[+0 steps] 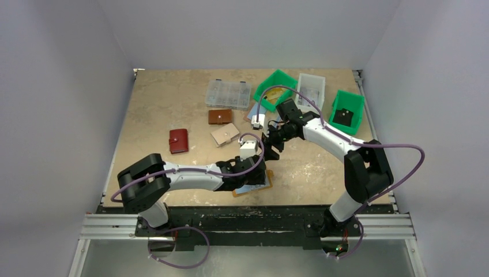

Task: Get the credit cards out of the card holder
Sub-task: Remove the credit card from the card holder.

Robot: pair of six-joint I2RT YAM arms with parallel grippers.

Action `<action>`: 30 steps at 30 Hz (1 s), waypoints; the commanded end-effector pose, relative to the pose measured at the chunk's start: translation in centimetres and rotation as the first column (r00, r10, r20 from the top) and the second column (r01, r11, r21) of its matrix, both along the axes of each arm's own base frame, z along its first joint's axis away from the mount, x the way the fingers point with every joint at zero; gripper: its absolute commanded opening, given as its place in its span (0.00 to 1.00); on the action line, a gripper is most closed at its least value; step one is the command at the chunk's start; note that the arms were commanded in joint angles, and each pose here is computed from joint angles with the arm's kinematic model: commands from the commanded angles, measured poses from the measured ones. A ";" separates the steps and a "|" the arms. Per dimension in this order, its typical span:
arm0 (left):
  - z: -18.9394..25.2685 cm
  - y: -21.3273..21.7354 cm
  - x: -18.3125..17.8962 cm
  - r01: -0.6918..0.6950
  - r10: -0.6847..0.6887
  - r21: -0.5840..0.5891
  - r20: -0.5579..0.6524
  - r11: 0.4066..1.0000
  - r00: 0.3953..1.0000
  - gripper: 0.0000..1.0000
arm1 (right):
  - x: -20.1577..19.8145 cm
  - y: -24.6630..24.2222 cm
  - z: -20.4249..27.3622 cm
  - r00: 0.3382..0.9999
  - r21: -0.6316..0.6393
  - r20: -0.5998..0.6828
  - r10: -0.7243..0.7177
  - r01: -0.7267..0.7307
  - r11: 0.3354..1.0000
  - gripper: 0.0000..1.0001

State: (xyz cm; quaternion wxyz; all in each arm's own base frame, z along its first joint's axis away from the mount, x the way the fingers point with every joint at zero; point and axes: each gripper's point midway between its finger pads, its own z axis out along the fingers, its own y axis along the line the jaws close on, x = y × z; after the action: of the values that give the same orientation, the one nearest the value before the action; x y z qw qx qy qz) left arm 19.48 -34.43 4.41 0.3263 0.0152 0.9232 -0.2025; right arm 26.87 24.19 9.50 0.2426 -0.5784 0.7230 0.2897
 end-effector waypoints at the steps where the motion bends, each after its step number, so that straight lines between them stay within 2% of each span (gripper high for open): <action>1: -1.2 1.8 -0.3 -0.021 0.023 0.124 -0.015 0.992 1.000 0.59 | 0.5 0.4 1.7 0.999 0.038 0.040 0.010 -0.012 0.999 0.72; 6: -0.7 1.9 -0.6 0.011 -0.013 0.116 0.018 0.993 1.000 0.62 | 0.6 0.3 1.5 0.999 0.033 0.037 0.009 -0.010 0.999 0.72; 17: -2.7 2.6 -1.0 0.013 -0.010 0.183 -0.019 0.983 1.000 0.61 | 0.6 0.1 1.3 0.999 0.021 0.035 0.005 -0.006 1.000 0.72; 22: -2.6 3.6 -1.0 -0.012 0.015 0.193 -0.010 0.981 1.000 0.58 | 0.5 0.0 1.2 0.999 0.018 0.035 0.008 -0.009 1.000 0.71; 30: -2.0 3.7 -1.2 -0.017 0.017 0.129 -0.002 0.991 1.000 0.49 | 0.1 0.1 1.3 0.999 0.025 0.023 0.024 -0.024 0.999 0.71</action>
State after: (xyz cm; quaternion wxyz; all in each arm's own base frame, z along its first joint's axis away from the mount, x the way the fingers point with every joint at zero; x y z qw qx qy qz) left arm 19.08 -33.11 3.71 0.3355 0.0220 0.9263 -0.1701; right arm 26.86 23.91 9.39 0.2392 -0.5775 0.7259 0.2869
